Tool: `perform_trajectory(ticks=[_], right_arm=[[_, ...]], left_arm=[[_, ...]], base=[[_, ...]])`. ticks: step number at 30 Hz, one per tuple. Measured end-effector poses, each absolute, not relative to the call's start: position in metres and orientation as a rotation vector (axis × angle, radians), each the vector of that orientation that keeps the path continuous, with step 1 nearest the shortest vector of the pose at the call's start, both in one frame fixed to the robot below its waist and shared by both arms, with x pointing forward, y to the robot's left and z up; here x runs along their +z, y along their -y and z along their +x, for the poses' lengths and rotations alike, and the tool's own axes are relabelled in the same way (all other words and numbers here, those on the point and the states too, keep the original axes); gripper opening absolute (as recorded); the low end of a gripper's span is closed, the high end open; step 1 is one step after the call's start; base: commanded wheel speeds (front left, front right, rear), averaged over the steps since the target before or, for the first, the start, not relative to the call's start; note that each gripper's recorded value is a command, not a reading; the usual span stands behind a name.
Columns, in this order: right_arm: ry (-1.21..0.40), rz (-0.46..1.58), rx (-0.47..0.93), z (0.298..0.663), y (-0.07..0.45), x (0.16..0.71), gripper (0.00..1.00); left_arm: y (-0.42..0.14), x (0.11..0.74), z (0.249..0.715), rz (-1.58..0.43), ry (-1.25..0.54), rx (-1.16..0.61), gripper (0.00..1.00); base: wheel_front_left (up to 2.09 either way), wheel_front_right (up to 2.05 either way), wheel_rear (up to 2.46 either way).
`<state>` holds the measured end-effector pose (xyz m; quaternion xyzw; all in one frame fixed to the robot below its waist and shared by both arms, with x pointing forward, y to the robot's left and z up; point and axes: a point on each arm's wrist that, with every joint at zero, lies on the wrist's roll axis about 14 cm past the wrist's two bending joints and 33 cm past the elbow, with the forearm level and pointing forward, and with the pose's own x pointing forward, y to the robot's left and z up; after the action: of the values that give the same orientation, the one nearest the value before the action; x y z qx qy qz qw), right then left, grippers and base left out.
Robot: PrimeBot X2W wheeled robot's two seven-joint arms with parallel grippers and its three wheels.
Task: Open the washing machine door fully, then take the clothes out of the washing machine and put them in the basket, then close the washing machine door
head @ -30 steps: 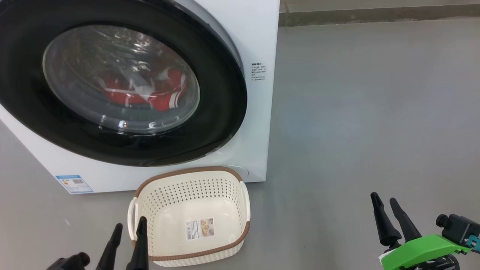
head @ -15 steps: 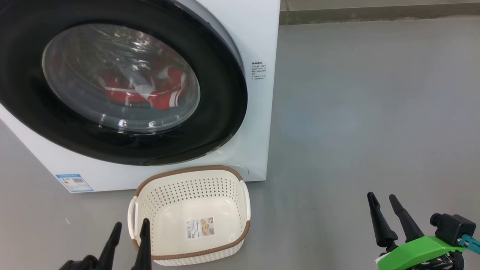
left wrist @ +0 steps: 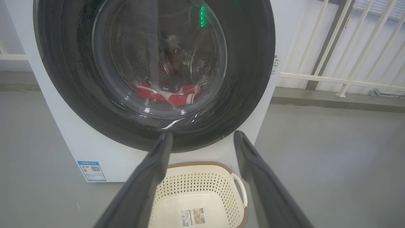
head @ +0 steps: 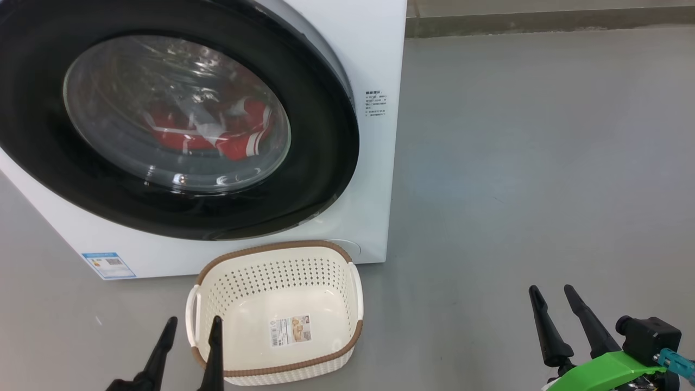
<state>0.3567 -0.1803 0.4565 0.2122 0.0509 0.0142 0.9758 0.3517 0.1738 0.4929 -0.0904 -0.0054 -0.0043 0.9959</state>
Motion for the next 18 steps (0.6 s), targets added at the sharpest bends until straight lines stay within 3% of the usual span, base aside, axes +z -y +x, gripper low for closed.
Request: perform_trajectory(ticks=[18], right_arm=[[-0.084, 0.307, 0.015, 0.3496, 0.1896, 0.4540, 1.00]], left_arm=[[-0.1778, 0.4898, 0.3444, -0.040, 0.024, -0.012, 1.00]], base=[[0.00, 0.00, 0.00]])
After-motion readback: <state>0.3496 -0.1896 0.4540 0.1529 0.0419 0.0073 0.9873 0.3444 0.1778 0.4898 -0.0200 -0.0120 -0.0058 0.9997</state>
